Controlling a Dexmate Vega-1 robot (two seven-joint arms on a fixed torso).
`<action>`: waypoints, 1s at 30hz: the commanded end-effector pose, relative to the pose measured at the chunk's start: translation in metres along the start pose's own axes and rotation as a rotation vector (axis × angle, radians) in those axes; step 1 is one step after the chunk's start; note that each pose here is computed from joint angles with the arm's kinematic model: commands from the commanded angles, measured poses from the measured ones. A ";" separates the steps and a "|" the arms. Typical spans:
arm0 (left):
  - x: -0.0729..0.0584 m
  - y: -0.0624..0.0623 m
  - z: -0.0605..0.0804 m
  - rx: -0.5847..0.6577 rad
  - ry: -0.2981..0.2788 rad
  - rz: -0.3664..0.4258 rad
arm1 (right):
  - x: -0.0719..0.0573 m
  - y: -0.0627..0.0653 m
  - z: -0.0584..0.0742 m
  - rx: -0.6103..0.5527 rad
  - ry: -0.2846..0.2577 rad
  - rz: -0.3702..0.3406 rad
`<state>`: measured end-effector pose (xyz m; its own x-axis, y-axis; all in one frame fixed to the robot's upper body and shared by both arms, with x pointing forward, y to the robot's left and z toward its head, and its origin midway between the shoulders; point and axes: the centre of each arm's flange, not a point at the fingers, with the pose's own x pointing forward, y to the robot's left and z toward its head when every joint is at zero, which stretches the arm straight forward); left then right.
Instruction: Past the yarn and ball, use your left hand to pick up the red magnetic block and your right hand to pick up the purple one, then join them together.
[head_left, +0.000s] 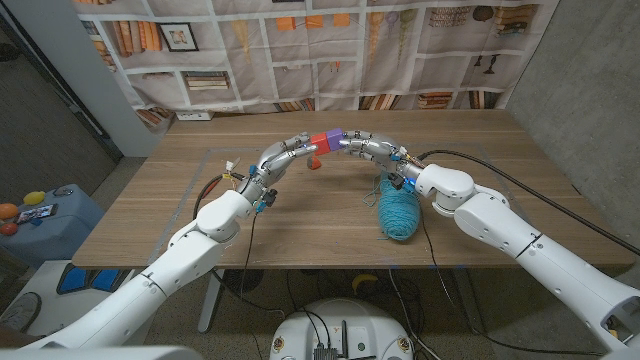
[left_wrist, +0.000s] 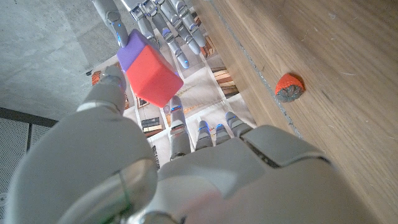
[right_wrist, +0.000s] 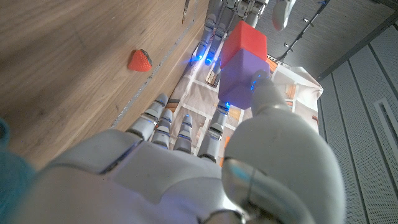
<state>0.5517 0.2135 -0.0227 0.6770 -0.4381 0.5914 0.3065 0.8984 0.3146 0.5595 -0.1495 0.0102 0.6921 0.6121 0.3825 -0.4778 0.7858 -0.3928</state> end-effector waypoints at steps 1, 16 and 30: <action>-0.005 0.020 0.009 0.050 -0.007 -0.002 | -0.002 0.000 0.003 -0.016 0.002 0.000; -0.009 0.035 0.013 0.039 -0.001 -0.054 | -0.003 -0.004 0.015 -0.101 0.013 -0.009; -0.016 0.042 0.010 0.021 0.008 -0.016 | -0.003 -0.007 0.028 -0.222 0.035 -0.031</action>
<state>0.5467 0.2504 -0.0093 0.6617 -0.4704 0.5839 0.3107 0.8807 0.3576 0.5500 -0.1538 0.0257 0.7095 0.5959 0.3761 -0.3938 0.7779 -0.4896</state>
